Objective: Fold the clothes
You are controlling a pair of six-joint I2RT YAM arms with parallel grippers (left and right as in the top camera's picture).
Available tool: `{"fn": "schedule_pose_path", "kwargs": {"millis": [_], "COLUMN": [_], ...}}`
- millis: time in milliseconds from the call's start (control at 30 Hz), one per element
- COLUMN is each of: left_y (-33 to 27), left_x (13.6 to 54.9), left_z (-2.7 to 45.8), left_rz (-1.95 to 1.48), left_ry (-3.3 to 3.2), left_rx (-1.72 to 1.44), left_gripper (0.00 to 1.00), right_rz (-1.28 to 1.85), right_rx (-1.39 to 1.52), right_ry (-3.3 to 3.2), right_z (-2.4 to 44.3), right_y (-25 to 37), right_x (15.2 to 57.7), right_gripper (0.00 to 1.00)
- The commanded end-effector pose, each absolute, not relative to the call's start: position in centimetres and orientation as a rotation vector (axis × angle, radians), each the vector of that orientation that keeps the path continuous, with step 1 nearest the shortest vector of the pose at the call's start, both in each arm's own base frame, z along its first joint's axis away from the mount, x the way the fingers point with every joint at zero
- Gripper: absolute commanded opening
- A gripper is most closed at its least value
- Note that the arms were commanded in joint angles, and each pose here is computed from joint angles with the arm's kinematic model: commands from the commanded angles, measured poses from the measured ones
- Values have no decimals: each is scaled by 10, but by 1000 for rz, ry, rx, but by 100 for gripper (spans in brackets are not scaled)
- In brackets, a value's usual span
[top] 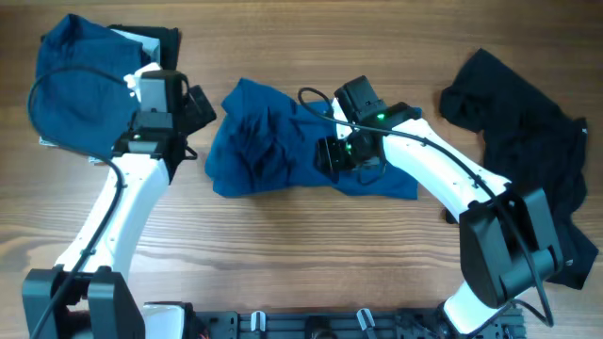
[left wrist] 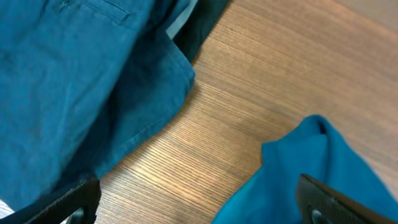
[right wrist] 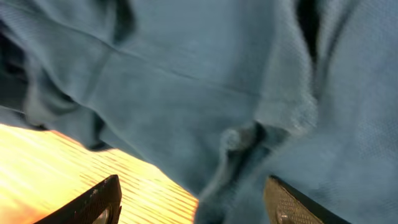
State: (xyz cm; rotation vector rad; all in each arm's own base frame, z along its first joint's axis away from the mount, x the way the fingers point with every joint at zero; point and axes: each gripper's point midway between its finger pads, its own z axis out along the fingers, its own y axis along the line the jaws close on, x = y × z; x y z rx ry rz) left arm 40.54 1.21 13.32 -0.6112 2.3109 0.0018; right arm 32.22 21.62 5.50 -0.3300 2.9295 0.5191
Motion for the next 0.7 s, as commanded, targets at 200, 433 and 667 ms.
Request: {"fn": "schedule_pose_path", "kwargs": {"millis": [200,433,667], "left_y": [-7,-49,-72], "left_x": [409,406,403], "left_z": [143,137,103], "left_rz": [-298,-500,-631], "left_ry": [2328,2404,2531], "left_rx": [-608,-403,-335], "left_gripper": [100,100,100], "right_rz": [608,495,358], "right_rx": [-197,39,122], "right_ry": [2740,2524,2535], "right_z": [109,185,196], "right_y": [214,130,59], "right_x": [363,403,392], "right_gripper": [74,80,81]}}
